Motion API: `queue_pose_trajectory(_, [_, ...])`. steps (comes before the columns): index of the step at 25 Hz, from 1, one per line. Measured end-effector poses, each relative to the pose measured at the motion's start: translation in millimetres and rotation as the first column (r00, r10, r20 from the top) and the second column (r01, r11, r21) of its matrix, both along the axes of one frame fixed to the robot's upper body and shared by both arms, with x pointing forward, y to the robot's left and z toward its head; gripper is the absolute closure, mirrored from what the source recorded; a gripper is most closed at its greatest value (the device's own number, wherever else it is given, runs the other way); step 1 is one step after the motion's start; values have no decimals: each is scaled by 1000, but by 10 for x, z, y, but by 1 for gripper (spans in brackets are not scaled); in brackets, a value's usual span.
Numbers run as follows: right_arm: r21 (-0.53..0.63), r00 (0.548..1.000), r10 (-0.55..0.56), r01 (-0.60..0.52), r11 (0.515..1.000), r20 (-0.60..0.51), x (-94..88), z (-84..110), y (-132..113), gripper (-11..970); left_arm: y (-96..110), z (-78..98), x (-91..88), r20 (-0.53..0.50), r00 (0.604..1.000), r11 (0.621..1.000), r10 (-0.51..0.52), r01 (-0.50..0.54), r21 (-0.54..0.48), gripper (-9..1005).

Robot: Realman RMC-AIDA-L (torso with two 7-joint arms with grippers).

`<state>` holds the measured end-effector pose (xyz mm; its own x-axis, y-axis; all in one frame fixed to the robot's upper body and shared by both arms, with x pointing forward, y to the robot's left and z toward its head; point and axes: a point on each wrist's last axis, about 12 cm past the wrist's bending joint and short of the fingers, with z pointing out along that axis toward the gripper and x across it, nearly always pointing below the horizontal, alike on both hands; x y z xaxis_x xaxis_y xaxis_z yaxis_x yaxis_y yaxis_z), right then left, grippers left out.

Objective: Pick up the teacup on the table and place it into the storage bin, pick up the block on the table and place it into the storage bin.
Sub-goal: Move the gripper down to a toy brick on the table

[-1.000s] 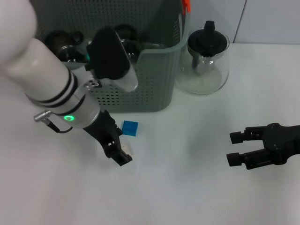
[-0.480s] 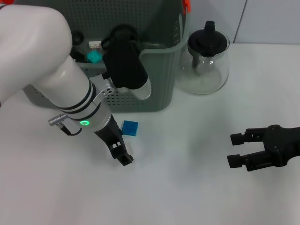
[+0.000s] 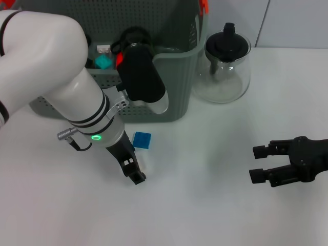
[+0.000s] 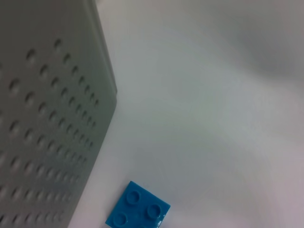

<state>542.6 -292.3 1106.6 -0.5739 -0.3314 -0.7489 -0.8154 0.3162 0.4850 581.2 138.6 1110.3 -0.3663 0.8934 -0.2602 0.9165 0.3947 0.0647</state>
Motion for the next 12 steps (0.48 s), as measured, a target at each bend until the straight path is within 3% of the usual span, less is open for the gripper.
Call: queue_pose_trajectory(12, [1,1000,0,0,1000,2,3,4,0,15,-34,-30,-12,-13,1000,1000,2,-2,24,306])
